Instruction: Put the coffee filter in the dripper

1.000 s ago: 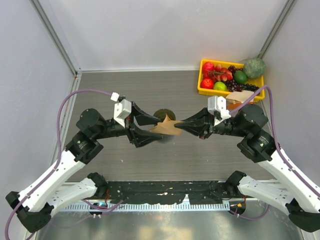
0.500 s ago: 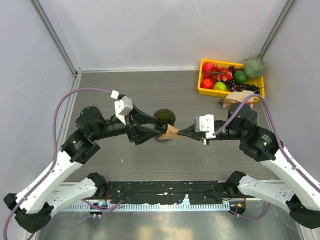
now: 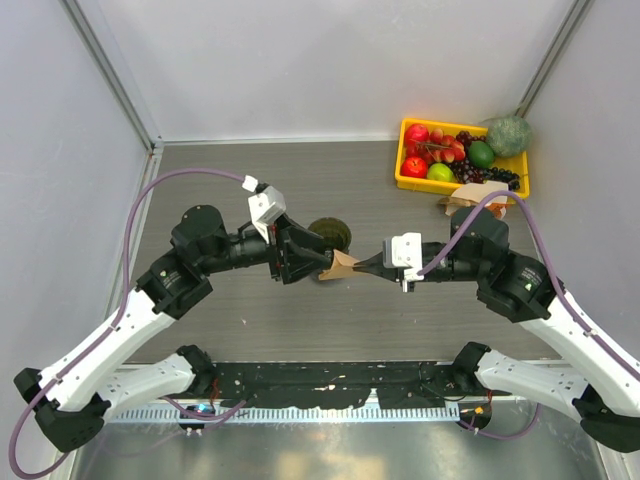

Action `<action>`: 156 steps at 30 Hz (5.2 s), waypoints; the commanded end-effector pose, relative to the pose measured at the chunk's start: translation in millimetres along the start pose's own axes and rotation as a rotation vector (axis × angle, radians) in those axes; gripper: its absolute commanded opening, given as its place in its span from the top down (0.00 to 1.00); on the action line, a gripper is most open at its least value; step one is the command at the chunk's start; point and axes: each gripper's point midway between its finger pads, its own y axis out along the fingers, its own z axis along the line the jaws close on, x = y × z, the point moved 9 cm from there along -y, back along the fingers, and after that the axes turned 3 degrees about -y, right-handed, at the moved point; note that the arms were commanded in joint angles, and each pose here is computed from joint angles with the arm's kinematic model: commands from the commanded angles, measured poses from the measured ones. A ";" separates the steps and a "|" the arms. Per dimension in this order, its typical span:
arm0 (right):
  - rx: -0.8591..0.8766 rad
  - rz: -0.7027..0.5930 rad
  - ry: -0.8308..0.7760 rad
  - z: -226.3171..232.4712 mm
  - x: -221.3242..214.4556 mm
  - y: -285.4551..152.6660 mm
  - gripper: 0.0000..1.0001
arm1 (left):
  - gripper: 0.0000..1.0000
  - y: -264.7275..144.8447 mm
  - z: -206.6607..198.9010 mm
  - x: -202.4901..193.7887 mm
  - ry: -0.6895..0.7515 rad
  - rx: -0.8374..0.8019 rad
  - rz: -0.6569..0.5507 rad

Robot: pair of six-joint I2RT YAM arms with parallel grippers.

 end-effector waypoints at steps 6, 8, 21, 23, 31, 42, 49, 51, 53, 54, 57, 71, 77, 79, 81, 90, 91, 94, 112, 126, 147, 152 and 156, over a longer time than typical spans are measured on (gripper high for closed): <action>-0.009 -0.032 -0.050 -4.6 13.9 -4.3 0.95 | 0.13 -2.4 -13.9 15.9 0.165 -0.136 -0.034; 0.013 -0.039 -0.050 -2.2 14.0 -3.9 0.95 | 0.01 -2.1 -8.0 12.5 0.220 -0.108 -0.018; 0.057 -0.055 -0.026 1.9 12.7 4.6 0.95 | 0.01 20.8 -7.8 -3.2 0.351 -0.150 0.082; 0.061 -0.048 -0.021 2.8 10.7 6.2 0.95 | 0.03 23.8 -9.0 -3.3 0.360 -0.152 0.085; 0.048 -0.054 -0.010 3.8 9.9 6.8 0.95 | 0.31 28.8 -11.5 -9.4 0.397 -0.166 0.130; 0.002 -0.045 0.022 1.0 5.9 9.8 0.95 | 0.50 28.3 -18.3 -12.1 0.428 -0.228 0.132; -0.014 -0.050 0.026 -0.5 8.1 8.7 0.95 | 0.67 27.3 -17.4 -15.6 0.433 -0.226 0.139; -0.011 -0.051 0.026 -0.6 8.2 8.8 0.95 | 0.71 27.3 -16.2 -16.2 0.431 -0.213 0.142; -0.001 -0.060 0.025 0.7 10.2 7.9 0.95 | 0.77 26.9 -15.6 -15.7 0.435 -0.199 0.140; 0.005 -0.065 0.025 1.4 10.9 7.7 0.95 | 0.86 27.3 -14.5 -15.6 0.434 -0.192 0.140; 0.010 -0.065 0.036 2.7 12.5 5.7 0.95 | 1.00 25.6 -15.1 -14.3 0.438 -0.187 0.133; 0.080 -0.006 0.153 24.9 -18.4 8.9 0.39 | 1.00 16.1 -30.1 2.9 0.371 -0.326 0.009; 0.072 0.007 0.151 26.4 -19.8 5.6 0.91 | 1.00 11.9 -27.2 -0.5 0.381 -0.326 0.014; 0.072 0.018 0.151 26.6 -22.0 6.1 0.95 | 1.00 10.6 -28.0 -0.5 0.383 -0.332 0.013; 0.082 0.016 0.148 27.8 -22.3 5.8 0.95 | 0.92 8.9 -28.7 -1.1 0.379 -0.333 0.023; 0.159 0.009 0.108 38.9 -25.2 -1.1 0.95 | 0.01 -31.7 -27.0 4.3 0.472 -0.265 0.080; 0.175 0.015 0.116 40.9 -27.1 -0.8 0.95 | 0.01 -34.7 -26.0 6.3 0.481 -0.247 0.073; 0.205 0.011 0.112 42.6 -28.7 1.3 0.95 | 0.06 -35.6 -27.0 7.7 0.503 -0.257 0.066; 0.222 0.001 0.192 34.1 -23.6 14.5 0.95 | 0.41 1.2 -22.8 2.2 0.457 -0.193 0.103; 0.099 0.048 0.120 24.5 -18.6 2.0 0.37 | 1.00 8.9 -21.9 -6.7 0.328 -0.159 0.118; -0.208 0.132 -0.384 -2.3 -7.9 7.5 0.07 | 1.00 21.3 -19.2 -3.4 -0.213 -0.058 0.008; -0.204 0.127 -0.382 -2.1 -7.0 9.0 0.25 | 1.00 20.1 -16.3 -9.7 -0.194 -0.044 0.018; -0.184 0.125 -0.363 0.4 -6.9 8.5 0.19 | 1.00 19.0 -13.7 -13.0 -0.166 -0.026 0.023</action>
